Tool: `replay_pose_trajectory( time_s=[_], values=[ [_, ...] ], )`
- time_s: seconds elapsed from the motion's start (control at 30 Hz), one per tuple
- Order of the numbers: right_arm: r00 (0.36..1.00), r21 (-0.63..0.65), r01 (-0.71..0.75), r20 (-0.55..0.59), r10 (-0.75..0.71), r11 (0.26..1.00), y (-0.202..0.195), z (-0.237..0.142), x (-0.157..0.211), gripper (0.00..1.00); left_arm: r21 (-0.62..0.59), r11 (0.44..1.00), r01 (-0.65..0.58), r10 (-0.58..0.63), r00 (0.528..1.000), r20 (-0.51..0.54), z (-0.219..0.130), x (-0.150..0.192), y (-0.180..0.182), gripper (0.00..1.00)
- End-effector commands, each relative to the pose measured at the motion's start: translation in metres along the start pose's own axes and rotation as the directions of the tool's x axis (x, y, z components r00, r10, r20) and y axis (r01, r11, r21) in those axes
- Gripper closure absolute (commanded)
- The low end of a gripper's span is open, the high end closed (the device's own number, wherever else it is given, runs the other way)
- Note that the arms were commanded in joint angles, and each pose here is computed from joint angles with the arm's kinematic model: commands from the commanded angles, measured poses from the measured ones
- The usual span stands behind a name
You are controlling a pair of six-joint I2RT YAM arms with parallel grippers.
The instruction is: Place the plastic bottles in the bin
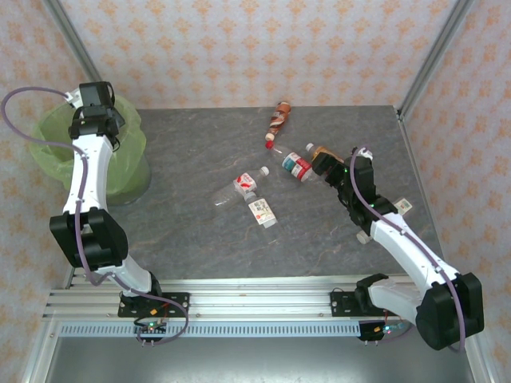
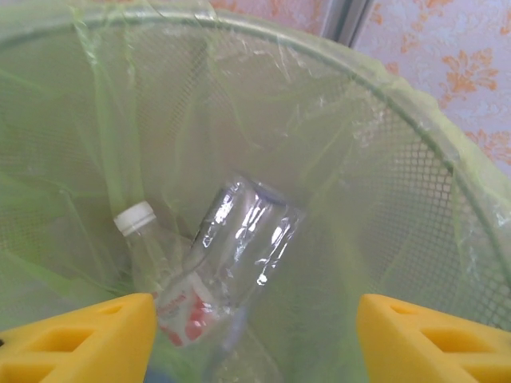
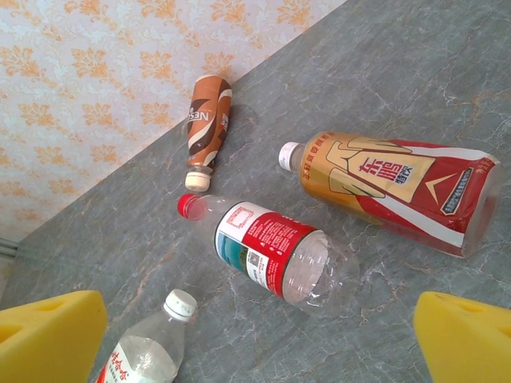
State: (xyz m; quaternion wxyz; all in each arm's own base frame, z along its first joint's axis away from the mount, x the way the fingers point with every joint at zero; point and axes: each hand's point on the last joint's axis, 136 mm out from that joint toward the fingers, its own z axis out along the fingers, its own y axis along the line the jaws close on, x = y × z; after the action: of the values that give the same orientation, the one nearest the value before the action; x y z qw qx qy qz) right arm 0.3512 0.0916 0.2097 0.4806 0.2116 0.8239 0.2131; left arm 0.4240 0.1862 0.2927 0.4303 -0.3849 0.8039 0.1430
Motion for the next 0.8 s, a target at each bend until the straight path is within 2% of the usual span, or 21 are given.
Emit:
replay_pose_trajectory(
  time_s=[0.0, 0.07, 0.4, 0.6, 0.77],
  values=[
    [1.000, -0.006, 0.020, -0.001, -0.020, 1.000, 0.001, 0.000, 0.001, 0.01, 0.023, 1.000, 0.014, -0.013, 0.998, -0.056, 0.001, 0.009, -0.003, 0.31],
    [1.000, -0.005, 0.021, -0.006, -0.021, 1.000, 0.001, 0.001, 0.002, 0.01, 0.052, 0.998, 0.023, -0.020, 0.998, -0.057, -0.002, 0.008, -0.007, 0.30],
    [0.999, 0.014, 0.012, -0.031, -0.011, 1.000, -0.003, 0.007, 0.008, 0.01, 0.153, 0.987, 0.051, -0.048, 0.999, -0.026, -0.027, -0.006, -0.017, 0.07],
    [0.999, 0.014, 0.011, -0.032, -0.011, 1.000, -0.002, 0.008, 0.008, 0.01, 0.174, 0.982, 0.068, -0.067, 0.998, -0.010, -0.041, -0.012, -0.017, 0.04],
    [1.000, 0.028, 0.003, -0.028, -0.002, 1.000, -0.005, 0.009, 0.008, 0.01, 0.233, 0.971, 0.060, -0.076, 0.995, 0.062, -0.074, -0.013, -0.029, 0.00]
  ],
)
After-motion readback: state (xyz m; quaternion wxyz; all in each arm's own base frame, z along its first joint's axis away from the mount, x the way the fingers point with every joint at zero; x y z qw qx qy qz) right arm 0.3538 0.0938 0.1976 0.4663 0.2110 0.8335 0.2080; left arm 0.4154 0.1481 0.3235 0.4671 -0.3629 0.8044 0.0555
